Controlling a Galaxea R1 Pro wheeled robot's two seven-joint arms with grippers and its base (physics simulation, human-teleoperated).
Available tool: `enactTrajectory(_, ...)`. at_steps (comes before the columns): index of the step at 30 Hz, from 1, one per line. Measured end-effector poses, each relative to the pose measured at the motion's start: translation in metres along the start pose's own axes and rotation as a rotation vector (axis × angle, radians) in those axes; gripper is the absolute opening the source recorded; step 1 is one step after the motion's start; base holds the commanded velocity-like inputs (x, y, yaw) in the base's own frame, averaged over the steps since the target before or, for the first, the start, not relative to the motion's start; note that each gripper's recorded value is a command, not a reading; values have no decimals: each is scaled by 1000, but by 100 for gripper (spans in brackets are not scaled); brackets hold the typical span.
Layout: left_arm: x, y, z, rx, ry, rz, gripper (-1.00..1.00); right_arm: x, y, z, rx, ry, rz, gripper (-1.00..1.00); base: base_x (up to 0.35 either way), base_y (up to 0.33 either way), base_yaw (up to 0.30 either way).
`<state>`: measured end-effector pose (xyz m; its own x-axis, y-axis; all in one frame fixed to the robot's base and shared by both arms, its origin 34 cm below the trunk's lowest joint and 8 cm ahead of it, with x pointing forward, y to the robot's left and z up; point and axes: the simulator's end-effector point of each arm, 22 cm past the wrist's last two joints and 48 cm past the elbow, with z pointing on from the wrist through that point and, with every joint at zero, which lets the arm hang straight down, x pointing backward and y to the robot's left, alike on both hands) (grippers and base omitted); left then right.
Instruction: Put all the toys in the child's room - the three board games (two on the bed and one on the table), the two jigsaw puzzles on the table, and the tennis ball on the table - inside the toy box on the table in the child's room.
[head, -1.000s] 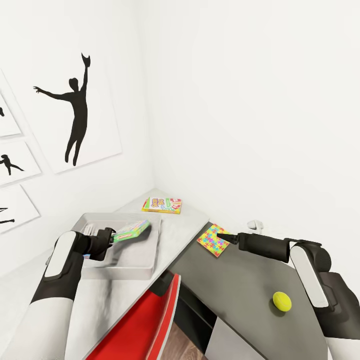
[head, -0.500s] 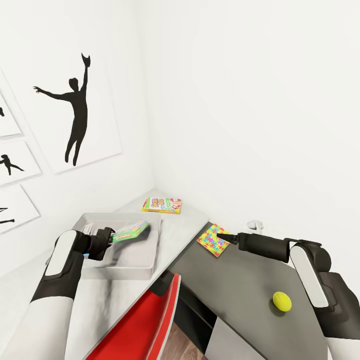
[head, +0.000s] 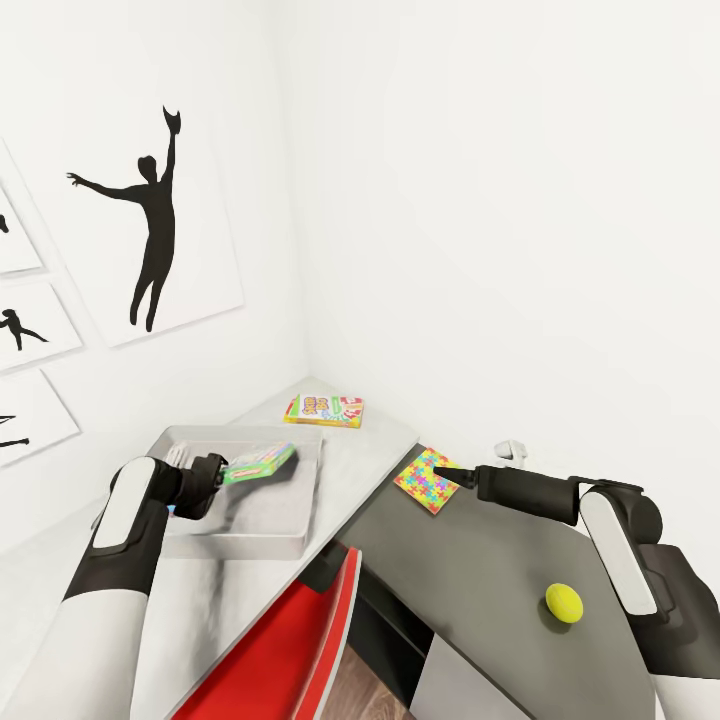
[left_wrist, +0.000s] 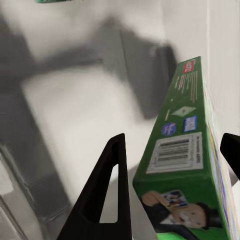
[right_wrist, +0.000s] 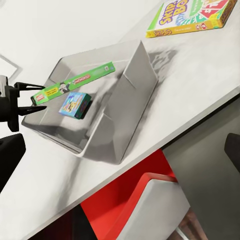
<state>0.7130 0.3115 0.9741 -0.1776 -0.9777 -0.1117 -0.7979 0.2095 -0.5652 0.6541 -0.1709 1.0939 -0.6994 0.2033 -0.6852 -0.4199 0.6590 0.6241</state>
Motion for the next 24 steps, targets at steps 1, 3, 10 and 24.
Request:
enactTrajectory(1, 0, 0, 0, 0, -1, 1, -100, 0, 0, 0, 0, 0, 0, 100, 0, 0, 0)
enactTrajectory(3, 0, 0, 0, -1, -1, 2, -100, 0, 0, 0, 0, 0, 0, 100, 0, 0, 0)
enactTrajectory(10, 0, 0, 0, -3, 0, 7, -100, 0, 0, 0, 0, -1, 0, 100, 0, 0, 0)
enactTrajectory(24, 16, -11, 1, 4, 11, 66, -100, 0, 0, 0, 0, 0, 0, 100, 0, 0, 0)
